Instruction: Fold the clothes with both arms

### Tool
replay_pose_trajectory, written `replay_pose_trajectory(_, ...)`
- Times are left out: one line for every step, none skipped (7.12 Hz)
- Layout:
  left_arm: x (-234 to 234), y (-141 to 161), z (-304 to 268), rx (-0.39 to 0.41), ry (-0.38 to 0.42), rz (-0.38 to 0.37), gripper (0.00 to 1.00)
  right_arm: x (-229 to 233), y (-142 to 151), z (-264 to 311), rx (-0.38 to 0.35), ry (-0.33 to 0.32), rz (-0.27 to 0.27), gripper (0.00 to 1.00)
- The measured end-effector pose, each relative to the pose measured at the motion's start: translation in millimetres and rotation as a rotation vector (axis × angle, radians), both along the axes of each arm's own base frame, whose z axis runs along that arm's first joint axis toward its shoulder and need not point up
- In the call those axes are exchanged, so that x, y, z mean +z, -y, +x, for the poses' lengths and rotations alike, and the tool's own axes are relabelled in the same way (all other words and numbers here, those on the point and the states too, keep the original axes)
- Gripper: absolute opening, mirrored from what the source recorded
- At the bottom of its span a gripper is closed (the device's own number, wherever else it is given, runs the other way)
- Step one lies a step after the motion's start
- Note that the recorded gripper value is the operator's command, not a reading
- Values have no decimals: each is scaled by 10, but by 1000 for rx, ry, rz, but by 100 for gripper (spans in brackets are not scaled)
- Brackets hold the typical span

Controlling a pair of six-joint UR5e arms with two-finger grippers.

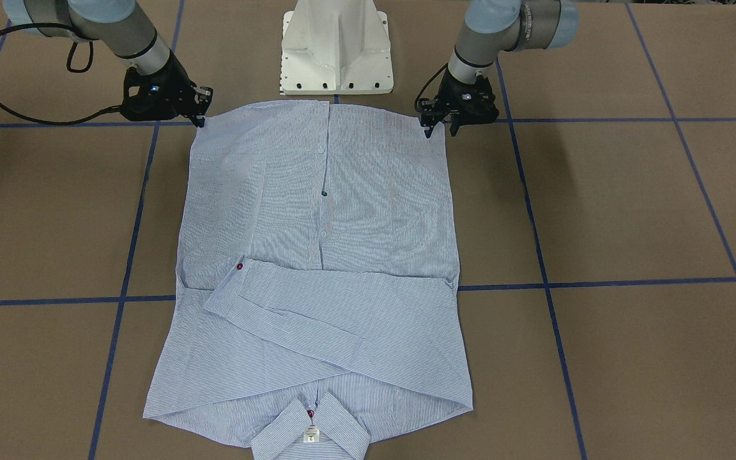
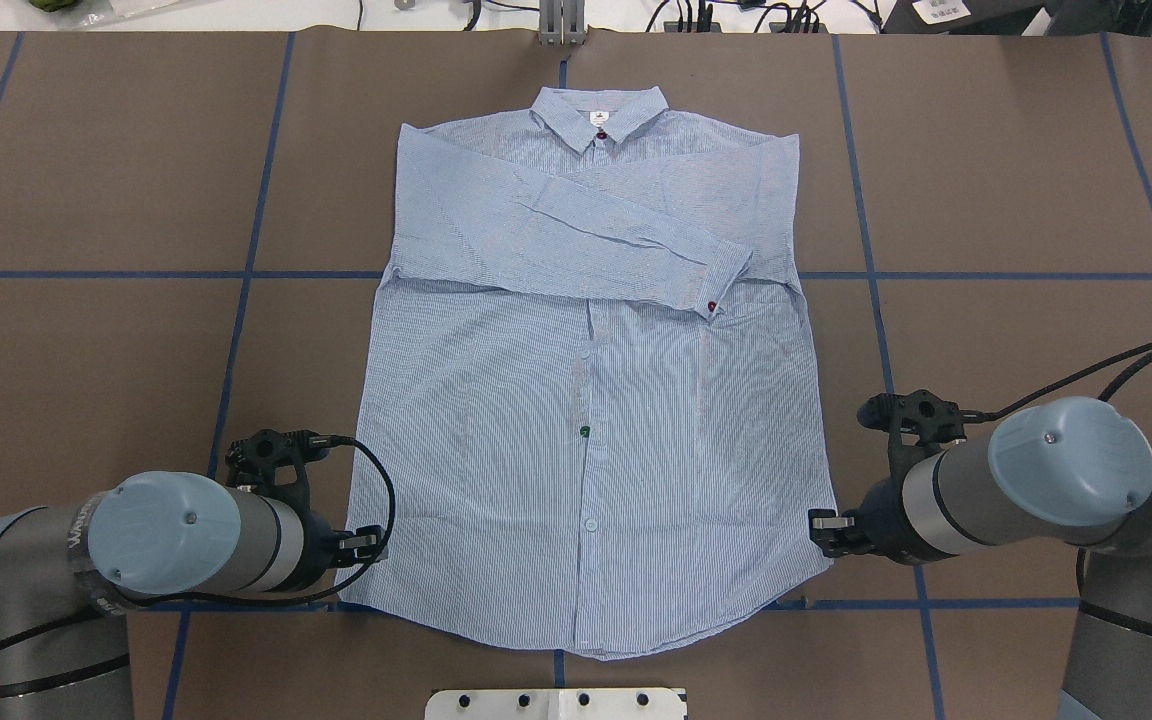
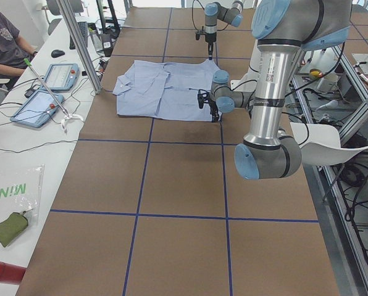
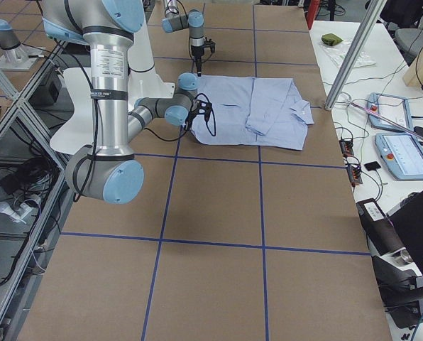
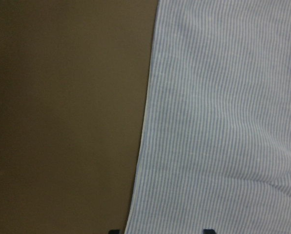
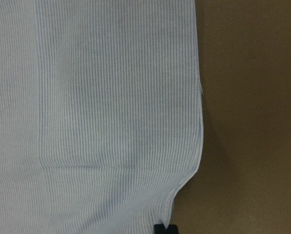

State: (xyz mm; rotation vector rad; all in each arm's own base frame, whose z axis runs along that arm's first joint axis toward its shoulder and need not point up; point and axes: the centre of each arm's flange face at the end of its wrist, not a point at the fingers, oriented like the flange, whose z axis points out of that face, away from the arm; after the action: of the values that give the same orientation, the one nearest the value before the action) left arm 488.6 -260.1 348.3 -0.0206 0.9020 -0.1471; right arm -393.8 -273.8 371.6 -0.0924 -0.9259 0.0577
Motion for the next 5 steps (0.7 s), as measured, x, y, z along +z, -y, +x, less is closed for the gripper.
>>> replay_pose_trajectory(11,-12,11,2,4,-1,57,-1,19,20,2,2,-4,0)
replay_pose_trajectory(19,-23,25,5,7,-2,57,-3,46,47,3,4,-10,0)
replay_pose_trajectory(27,-39,39,8,8,-3,53,-4,64,65,4,6,-15,0)
replay_pose_trajectory(37,-66,59,13,11,-4,43,-3,74,73,5,6,-17,0)
replay_pose_trajectory(41,-80,72,17,12,-4,29,1,78,78,5,5,-18,0)
